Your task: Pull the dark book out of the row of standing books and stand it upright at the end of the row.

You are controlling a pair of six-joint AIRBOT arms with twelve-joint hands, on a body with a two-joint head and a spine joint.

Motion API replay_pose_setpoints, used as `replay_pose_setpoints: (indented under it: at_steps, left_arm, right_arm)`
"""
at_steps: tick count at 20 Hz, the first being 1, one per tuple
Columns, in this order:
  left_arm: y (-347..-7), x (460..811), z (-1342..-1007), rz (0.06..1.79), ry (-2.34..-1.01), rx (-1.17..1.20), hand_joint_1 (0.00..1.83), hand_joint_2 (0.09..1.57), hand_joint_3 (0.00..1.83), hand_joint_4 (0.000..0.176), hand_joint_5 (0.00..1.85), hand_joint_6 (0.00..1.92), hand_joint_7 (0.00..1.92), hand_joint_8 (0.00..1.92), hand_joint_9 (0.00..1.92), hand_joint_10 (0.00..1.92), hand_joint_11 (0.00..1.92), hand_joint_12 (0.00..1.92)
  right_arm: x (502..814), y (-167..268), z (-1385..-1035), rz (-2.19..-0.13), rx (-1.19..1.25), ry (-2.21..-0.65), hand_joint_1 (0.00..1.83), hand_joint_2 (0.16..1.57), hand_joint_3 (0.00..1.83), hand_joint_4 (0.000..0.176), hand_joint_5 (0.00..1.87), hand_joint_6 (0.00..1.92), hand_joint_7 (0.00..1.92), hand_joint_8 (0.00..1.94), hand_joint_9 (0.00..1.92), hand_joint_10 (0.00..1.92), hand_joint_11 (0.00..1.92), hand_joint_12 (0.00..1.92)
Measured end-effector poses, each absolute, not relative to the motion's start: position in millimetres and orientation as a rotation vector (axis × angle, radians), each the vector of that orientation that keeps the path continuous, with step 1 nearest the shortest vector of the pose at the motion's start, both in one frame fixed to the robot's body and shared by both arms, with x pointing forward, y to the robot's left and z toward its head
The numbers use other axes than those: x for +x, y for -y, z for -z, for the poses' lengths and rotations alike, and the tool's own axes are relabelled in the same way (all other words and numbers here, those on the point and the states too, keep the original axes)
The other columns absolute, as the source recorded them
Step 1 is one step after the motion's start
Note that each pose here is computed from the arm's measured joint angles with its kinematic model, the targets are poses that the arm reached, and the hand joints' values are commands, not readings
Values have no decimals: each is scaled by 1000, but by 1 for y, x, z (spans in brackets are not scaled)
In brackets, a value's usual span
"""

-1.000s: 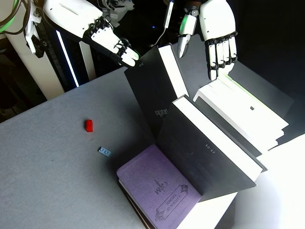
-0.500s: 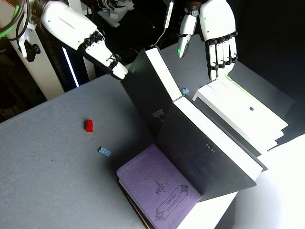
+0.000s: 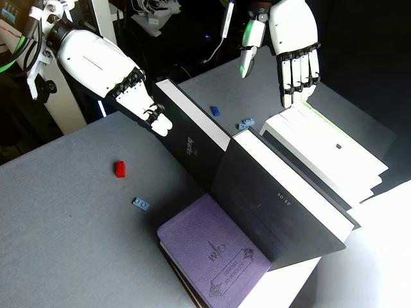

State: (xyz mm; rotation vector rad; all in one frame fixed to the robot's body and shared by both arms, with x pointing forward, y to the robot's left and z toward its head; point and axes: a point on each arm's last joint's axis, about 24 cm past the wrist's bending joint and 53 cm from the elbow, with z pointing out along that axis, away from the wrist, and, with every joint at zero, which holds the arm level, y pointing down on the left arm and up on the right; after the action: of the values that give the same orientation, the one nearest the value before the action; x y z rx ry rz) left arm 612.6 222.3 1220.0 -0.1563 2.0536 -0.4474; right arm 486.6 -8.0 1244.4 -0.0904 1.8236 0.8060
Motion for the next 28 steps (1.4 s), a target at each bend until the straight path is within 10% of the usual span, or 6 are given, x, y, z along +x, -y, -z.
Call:
replay_pose_setpoints:
  at_steps: [22, 28]
  left_arm:
    - [-221, 613, -1224, 454, -2044, -155, 0, 1191, 0, 5, 186, 3, 218, 10, 238, 15, 22, 742]
    - [-221, 613, -1224, 454, -2044, -155, 0, 1264, 2, 4, 478, 11, 588, 11, 613, 29, 207, 1140]
  right_arm:
    - [576, 113, -1279, -631, -150, -1567, 0, 1211, 1, 0, 549, 0, 290, 28, 85, 35, 41, 21]
    - [577, 106, -1277, -681, -187, -1556, 101, 1197, 0, 0, 646, 52, 578, 61, 465, 153, 0, 1244]
